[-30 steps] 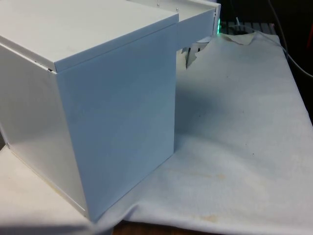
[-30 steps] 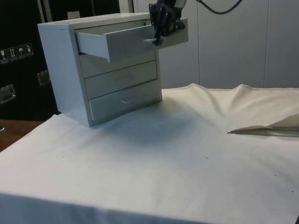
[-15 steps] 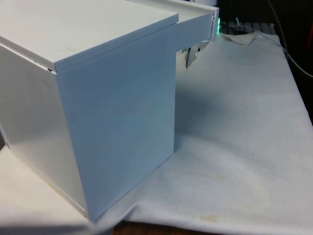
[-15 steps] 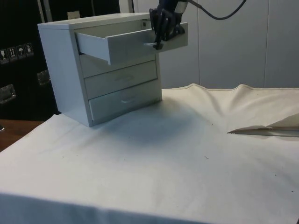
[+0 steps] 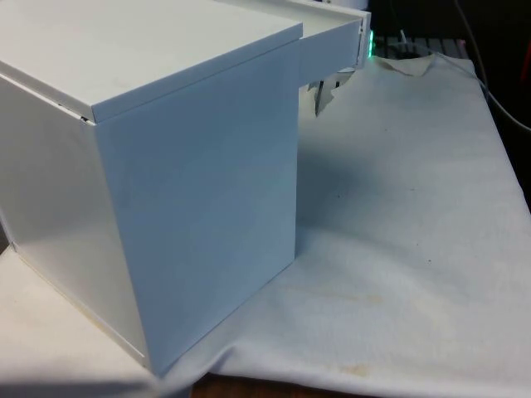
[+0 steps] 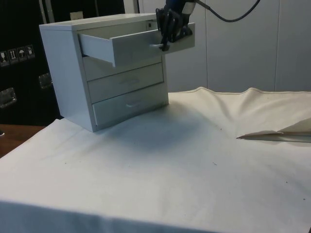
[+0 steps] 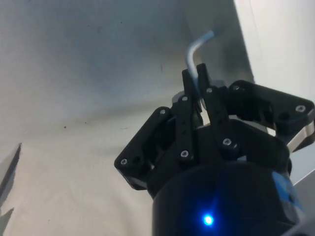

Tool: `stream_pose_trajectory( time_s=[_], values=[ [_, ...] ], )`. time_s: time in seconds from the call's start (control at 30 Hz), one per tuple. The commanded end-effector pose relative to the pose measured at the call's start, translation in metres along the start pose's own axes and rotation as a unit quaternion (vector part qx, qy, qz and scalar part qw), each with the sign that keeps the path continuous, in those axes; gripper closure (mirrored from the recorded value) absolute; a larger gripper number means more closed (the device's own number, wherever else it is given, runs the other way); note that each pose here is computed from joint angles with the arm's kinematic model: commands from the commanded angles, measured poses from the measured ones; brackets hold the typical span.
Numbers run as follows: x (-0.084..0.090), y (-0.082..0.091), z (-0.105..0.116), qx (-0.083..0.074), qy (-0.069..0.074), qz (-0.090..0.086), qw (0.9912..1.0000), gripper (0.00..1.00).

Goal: Open the drawer, then close it.

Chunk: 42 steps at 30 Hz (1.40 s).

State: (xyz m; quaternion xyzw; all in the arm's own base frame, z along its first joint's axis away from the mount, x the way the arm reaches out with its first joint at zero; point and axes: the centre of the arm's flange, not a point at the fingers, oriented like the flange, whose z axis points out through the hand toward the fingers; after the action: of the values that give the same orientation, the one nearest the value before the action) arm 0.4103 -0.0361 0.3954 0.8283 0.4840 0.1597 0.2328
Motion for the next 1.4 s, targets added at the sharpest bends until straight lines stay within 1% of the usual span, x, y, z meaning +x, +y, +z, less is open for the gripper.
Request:
stream_pose_trajectory(
  time_s=[0.0,0.07,0.1,0.2,0.23,0.27,0.47,0.5,0.53,0.6,0.63,0.67,0.8,0.83,0.87,1.17,1.37],
  values=[
    [-0.001,0.002,-0.003,-0.008,0.002,0.001,0.99996,1.0],
    [-0.001,0.002,-0.003,-0.008,0.002,0.001,0.99996,0.97],
    [0.0,0.002,-0.003,-0.008,0.003,0.001,0.99997,0.9],
    [0.0,0.002,-0.002,-0.007,0.002,0.001,0.99997,0.75],
    [0.0,0.0,0.0,0.0,0.001,0.001,1.0,0.7],
    [0.0,0.002,-0.002,-0.007,0.003,0.001,0.99997,0.65],
    [0.0,0.002,-0.002,-0.006,0.002,0.002,0.99998,0.35],
    [0.0,-0.001,0.0,0.0,0.001,0.001,1.0,0.25],
    [0.0,0.002,-0.002,-0.006,0.003,0.002,0.99998,0.25],
    [0.0,0.002,-0.002,-0.006,0.003,0.002,0.99997,0.14],
    [0.0,0.001,-0.002,-0.005,0.002,0.003,0.99998,0.07],
    [0.001,0.001,-0.002,-0.005,0.002,0.002,0.99998,0.02],
    [0.001,0.0,-0.001,-0.003,0.002,0.002,0.99999,0.0],
    [0.001,-0.002,0.0,0.001,0.001,0.001,1.0,0.0],
    [0.001,-0.001,-0.001,-0.002,0.002,0.002,0.99999,0.0],
    [0.001,-0.003,0.001,0.003,0.001,0.002,0.99999,0.0],
    [-0.002,-0.013,-0.006,0.001,0.004,0.002,0.99999,0.0]
  ],
)
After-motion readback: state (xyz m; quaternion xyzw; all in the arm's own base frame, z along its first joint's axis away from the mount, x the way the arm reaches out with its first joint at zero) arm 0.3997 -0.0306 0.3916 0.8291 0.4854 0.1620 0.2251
